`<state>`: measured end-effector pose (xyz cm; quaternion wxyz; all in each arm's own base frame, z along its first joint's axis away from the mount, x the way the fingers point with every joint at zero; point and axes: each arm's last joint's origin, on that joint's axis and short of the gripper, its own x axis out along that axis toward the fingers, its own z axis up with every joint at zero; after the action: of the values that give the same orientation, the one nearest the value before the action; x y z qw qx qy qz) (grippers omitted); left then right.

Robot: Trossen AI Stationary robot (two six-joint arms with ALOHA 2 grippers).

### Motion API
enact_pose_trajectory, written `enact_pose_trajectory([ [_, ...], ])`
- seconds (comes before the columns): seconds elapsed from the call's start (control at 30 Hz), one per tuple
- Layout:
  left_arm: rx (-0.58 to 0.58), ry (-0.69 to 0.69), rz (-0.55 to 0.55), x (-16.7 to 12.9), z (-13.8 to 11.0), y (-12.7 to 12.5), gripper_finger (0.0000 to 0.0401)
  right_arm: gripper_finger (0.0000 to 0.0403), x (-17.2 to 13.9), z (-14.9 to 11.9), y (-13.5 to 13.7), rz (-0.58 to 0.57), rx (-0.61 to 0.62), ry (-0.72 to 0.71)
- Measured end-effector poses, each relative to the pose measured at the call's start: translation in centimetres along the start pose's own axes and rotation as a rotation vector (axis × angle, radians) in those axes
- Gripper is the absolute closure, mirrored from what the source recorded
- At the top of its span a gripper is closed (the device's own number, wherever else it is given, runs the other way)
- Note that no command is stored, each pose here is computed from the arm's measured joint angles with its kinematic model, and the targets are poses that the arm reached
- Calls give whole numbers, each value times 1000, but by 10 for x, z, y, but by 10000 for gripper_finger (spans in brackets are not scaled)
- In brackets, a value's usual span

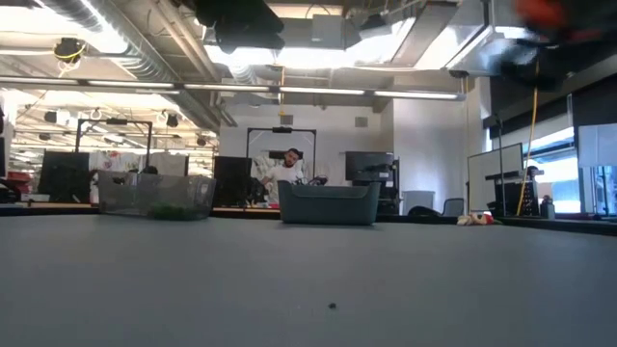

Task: Sort produce into baskets
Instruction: Put the orange chili pepper into the white bin, then put the red mushroom into the blue bin

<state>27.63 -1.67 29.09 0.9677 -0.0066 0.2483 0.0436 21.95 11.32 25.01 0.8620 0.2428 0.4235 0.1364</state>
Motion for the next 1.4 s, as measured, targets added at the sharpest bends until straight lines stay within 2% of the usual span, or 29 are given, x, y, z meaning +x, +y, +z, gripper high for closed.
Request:
enact_pose_trajectory([
  [0.1,15,1,5,0,0,2,229,387,3,-22,13,-9,102,110],
  [0.27,36,1,7,0,0,2,229,388,0,-57,26,-119,316,270],
  [0.37,49,1,6,0,0,2,229,387,-3,-75,34,-166,388,327],
  [0.57,94,-12,6,0,1,2,229,387,-10,-101,38,-305,454,388],
  [0.67,117,-23,6,0,2,2,229,387,-12,-107,39,-348,453,348],
  [0.77,121,-23,6,0,2,2,229,387,-11,-107,39,-371,447,292],
  [0.93,122,-21,10,0,2,3,229,386,-11,-107,38,-372,459,296],
  [1.03,161,-21,10,0,2,3,229,382,-11,-108,39,-375,479,301],
  [1.13,164,-21,9,0,2,3,229,359,-10,-108,38,-386,499,299],
  [1.4,166,-21,9,0,2,3,229,250,-5,-112,37,-421,494,356],
])
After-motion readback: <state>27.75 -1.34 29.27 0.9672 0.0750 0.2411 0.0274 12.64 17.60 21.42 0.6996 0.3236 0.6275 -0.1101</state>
